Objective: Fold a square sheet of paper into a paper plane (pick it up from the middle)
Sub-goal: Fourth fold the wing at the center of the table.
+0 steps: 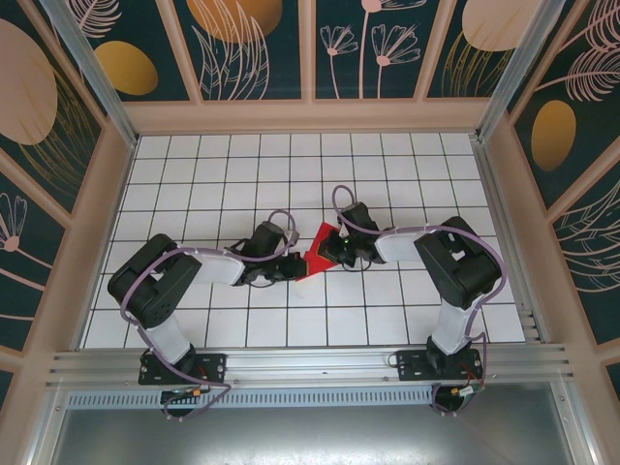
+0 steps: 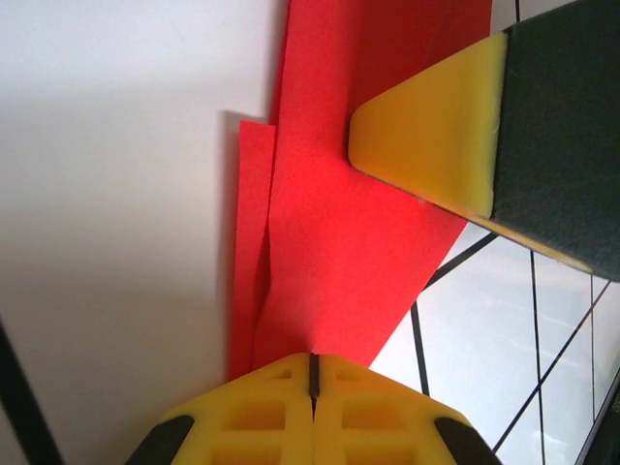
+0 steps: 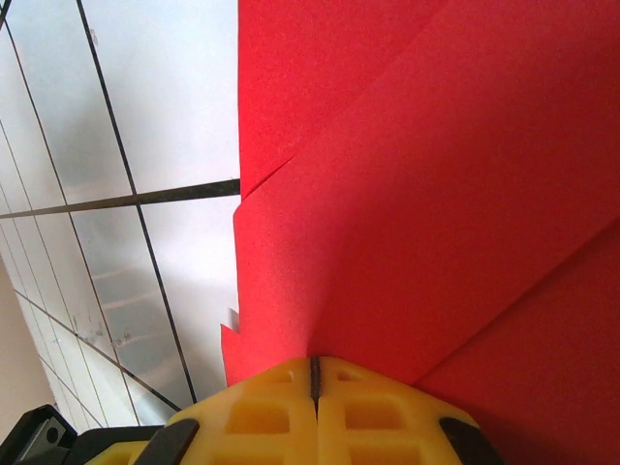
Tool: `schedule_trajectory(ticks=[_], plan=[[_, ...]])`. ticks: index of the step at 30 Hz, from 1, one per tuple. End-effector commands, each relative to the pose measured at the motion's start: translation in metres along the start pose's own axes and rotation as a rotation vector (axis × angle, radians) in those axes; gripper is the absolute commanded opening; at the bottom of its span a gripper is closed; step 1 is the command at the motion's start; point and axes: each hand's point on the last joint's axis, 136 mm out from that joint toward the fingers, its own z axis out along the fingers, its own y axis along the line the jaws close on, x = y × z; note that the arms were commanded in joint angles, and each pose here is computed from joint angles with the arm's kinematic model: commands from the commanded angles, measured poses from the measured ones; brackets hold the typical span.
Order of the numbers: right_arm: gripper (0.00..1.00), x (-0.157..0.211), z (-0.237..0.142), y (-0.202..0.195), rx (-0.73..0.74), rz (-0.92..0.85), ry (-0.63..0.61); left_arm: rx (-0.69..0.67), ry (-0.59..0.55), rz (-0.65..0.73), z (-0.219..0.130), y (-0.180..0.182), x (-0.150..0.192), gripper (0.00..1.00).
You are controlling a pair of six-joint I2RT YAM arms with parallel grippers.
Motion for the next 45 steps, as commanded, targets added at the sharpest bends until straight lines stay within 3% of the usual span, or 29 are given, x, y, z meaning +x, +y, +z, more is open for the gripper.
schedule_trajectory(ticks=[1, 10, 19, 21, 28, 38, 45], plan=[[0.05, 0.046, 0.012, -0.099, 0.334, 0.105, 0.105, -0.126, 0.104, -0.055, -0.008, 0.040, 0.042, 0.05], [0.05, 0.048, 0.011, -0.102, 0.339, 0.109, 0.103, -0.123, 0.122, -0.095, -0.028, 0.047, 0.068, 0.02], [0.05, 0.047, 0.012, -0.100, 0.332, 0.102, 0.103, 0.088, -0.108, 0.030, -0.051, -0.030, -0.002, 0.03], [0.05, 0.047, 0.013, -0.099, 0.331, 0.101, 0.104, 0.107, -0.108, 0.029, -0.047, -0.035, -0.006, 0.03], [0.05, 0.045, 0.014, -0.094, 0.319, 0.093, 0.104, 0.070, -0.074, 0.003, -0.022, -0.025, -0.014, 0.02], [0.05, 0.031, 0.012, -0.065, 0.247, 0.043, 0.075, -0.036, -0.015, -0.039, -0.004, 0.014, 0.006, 0.00], [0.06, 0.006, -0.008, 0.001, 0.069, -0.149, -0.002, -0.131, 0.005, -0.059, -0.007, 0.041, 0.024, 0.00]])
